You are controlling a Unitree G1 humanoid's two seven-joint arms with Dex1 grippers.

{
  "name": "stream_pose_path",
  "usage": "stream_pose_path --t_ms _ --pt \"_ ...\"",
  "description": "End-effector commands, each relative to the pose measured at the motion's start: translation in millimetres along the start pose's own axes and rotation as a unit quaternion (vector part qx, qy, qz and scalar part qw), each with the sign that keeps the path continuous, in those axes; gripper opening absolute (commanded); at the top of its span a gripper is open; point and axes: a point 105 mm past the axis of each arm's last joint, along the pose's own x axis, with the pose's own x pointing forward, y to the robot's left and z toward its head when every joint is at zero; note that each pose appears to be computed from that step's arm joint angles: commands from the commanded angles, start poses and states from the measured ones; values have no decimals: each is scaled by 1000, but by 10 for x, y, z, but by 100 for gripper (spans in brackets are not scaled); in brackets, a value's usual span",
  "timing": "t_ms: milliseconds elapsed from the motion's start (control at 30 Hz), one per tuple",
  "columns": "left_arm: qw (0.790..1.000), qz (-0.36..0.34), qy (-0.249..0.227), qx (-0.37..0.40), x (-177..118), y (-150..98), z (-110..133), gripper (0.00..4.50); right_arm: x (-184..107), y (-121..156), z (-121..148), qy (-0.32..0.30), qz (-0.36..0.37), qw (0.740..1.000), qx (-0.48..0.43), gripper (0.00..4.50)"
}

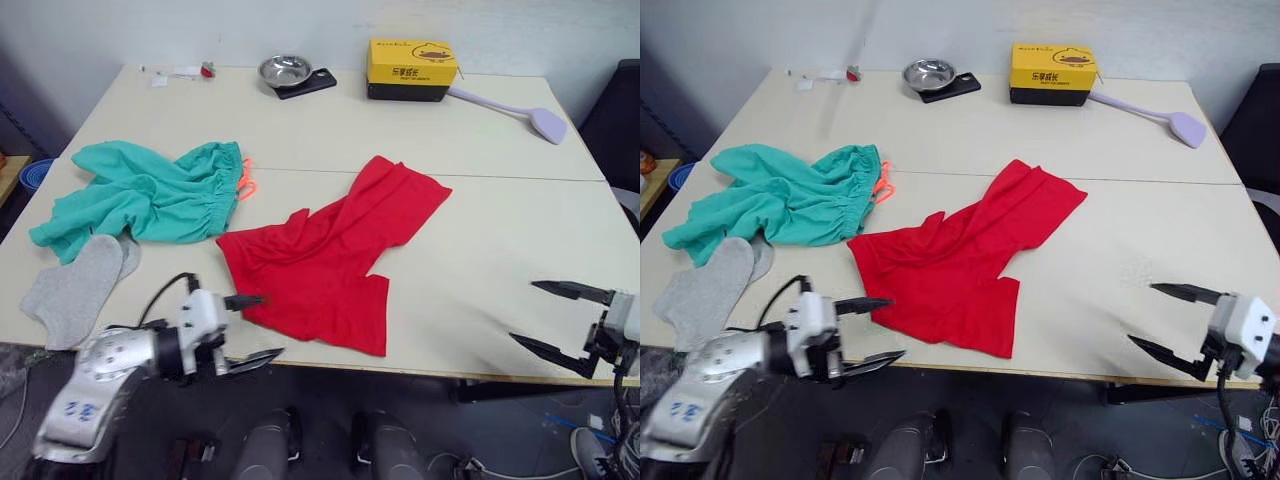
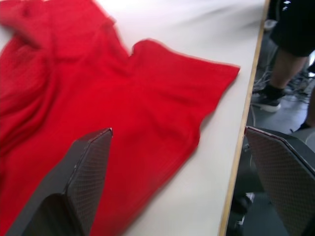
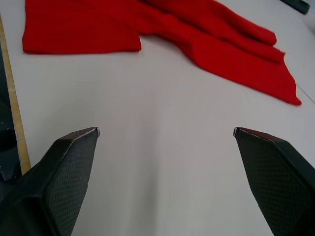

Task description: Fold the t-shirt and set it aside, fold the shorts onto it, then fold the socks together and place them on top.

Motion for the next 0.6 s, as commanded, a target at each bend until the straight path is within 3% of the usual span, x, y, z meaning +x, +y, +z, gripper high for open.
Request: stream_pose_path --t_ms 33,367,600 --pt "999 -34 3 21 274 -58 -4 450 75 12 145 -16 22 1000 2 447" --pt "993 -106 8 54 955 -91 -3 450 252 134 319 -15 5 1000 10 447" --pt "985 -152 37 73 1084 -202 -91 450 251 172 391 -3 -8 1000 21 447"
